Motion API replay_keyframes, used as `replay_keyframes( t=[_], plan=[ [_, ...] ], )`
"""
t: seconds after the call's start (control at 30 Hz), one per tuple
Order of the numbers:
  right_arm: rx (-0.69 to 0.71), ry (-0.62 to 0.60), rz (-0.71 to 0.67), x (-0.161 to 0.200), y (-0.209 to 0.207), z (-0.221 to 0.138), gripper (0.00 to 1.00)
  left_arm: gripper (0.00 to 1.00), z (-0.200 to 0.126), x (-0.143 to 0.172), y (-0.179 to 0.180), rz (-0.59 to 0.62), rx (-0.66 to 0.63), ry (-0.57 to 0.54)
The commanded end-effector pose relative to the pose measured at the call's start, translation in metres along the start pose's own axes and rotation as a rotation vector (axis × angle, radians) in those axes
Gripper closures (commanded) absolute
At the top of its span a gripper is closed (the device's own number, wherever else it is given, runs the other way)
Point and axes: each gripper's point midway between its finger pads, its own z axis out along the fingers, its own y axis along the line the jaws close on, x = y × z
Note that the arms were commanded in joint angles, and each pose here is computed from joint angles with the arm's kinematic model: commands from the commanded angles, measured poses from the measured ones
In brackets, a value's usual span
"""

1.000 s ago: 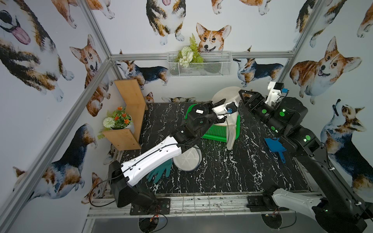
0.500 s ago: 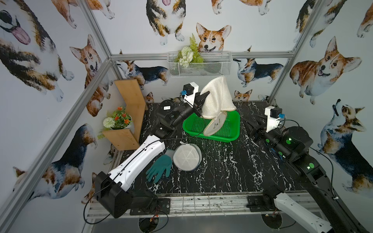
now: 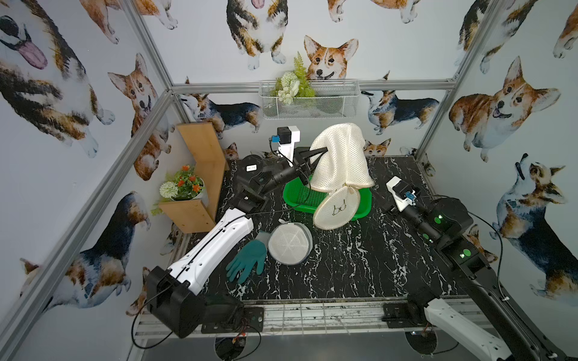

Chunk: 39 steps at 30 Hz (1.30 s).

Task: Turn the laundry bag inside out
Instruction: Turn over the laundry bag.

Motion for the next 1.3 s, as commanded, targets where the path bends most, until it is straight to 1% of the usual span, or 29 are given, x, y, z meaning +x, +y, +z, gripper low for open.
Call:
replay_keyframes(
  t=[0.0, 0.1, 0.13, 0.27, 0.4, 0.47, 0.5, 0.57, 0.6, 0.63, 0.67, 0.7, 0.73, 0.8, 0.83, 0.9, 0.97, 1.0, 1.03, 1.07, 1.1, 1.13, 1.17, 1.2, 1.23, 1.27],
  plan=[
    [-0.059, -0.128, -0.056, -0.024, 0.010, 0.001, 0.36, 1.00, 0.001, -0.002, 0.000, -0.027, 0.007, -0.010],
    [-0.049, -0.172, -0.040, -0.031, 0.009, 0.001, 0.36, 1.00, 0.002, 0.002, 0.003, -0.039, -0.001, 0.007],
    [-0.057, -0.184, -0.034, -0.033, 0.009, 0.001, 0.40, 1.00, 0.002, 0.002, 0.003, -0.041, -0.004, 0.007],
    [-0.093, -0.213, -0.013, -0.039, 0.015, 0.005, 0.45, 1.00, 0.002, 0.005, 0.005, -0.050, -0.009, 0.016],
    [-0.064, -0.213, -0.028, -0.038, 0.014, 0.014, 0.55, 1.00, 0.002, 0.007, 0.005, -0.066, -0.005, 0.016],
    [-0.016, -0.210, -0.044, -0.038, 0.009, 0.020, 0.62, 1.00, 0.002, 0.007, 0.004, -0.077, -0.001, 0.017],
    [0.004, -0.214, -0.050, -0.039, 0.006, 0.022, 0.66, 1.00, 0.002, 0.009, 0.005, -0.086, 0.000, 0.022],
    [0.014, -0.233, -0.046, -0.044, 0.004, 0.024, 0.82, 1.00, 0.002, 0.014, 0.007, -0.101, -0.017, 0.042],
    [0.009, -0.240, -0.038, -0.047, 0.004, 0.025, 0.93, 1.00, 0.000, 0.018, 0.017, -0.112, -0.074, 0.061],
    [-0.002, -0.239, -0.034, -0.047, 0.005, 0.025, 1.00, 0.99, -0.004, 0.025, 0.034, -0.135, -0.180, 0.090],
    [-0.015, -0.233, -0.031, -0.046, 0.008, 0.026, 1.00, 0.87, -0.011, 0.032, 0.049, -0.159, -0.272, 0.116],
    [-0.029, -0.218, -0.028, -0.043, 0.011, 0.026, 1.00, 0.74, -0.022, 0.038, 0.065, -0.184, -0.375, 0.131],
    [-0.037, -0.199, -0.023, -0.039, 0.012, 0.026, 1.00, 0.64, -0.034, 0.043, 0.079, -0.204, -0.454, 0.139],
    [-0.038, -0.152, -0.003, -0.030, 0.013, 0.025, 1.00, 0.46, -0.052, 0.045, 0.091, -0.212, -0.542, 0.133],
    [-0.036, -0.116, 0.009, -0.024, 0.013, 0.025, 1.00, 0.40, -0.059, 0.044, 0.092, -0.194, -0.572, 0.132],
    [-0.045, -0.021, 0.029, -0.009, 0.014, 0.026, 1.00, 0.34, -0.071, 0.044, 0.095, -0.133, -0.628, 0.166],
    [-0.052, 0.087, 0.078, 0.004, 0.013, 0.029, 1.00, 0.33, -0.086, 0.046, 0.101, -0.058, -0.722, 0.244],
    [-0.064, 0.139, 0.101, 0.010, 0.013, 0.030, 1.00, 0.33, -0.094, 0.049, 0.104, -0.006, -0.777, 0.300],
    [-0.081, 0.178, 0.125, 0.013, 0.016, 0.030, 1.00, 0.33, -0.097, 0.050, 0.101, 0.063, -0.797, 0.350],
    [-0.093, 0.202, 0.149, 0.015, 0.017, 0.030, 1.00, 0.33, -0.096, 0.050, 0.096, 0.132, -0.796, 0.386],
    [-0.108, 0.220, 0.167, 0.017, 0.020, 0.029, 1.00, 0.33, -0.090, 0.050, 0.085, 0.198, -0.766, 0.411],
    [-0.120, 0.228, 0.181, 0.016, 0.022, 0.028, 1.00, 0.33, -0.081, 0.049, 0.071, 0.280, -0.701, 0.427],
    [-0.126, 0.230, 0.192, 0.015, 0.023, 0.028, 1.00, 0.34, -0.070, 0.051, 0.054, 0.329, -0.617, 0.424],
    [-0.140, 0.231, 0.199, 0.014, 0.025, 0.027, 1.00, 0.34, -0.058, 0.051, 0.032, 0.381, -0.502, 0.403],
    [-0.148, 0.235, 0.203, 0.013, 0.027, 0.027, 1.00, 0.34, -0.047, 0.053, 0.008, 0.408, -0.378, 0.377],
    [-0.160, 0.238, 0.206, 0.012, 0.029, 0.027, 1.00, 0.33, -0.039, 0.055, -0.010, 0.413, -0.282, 0.352]
  ],
)
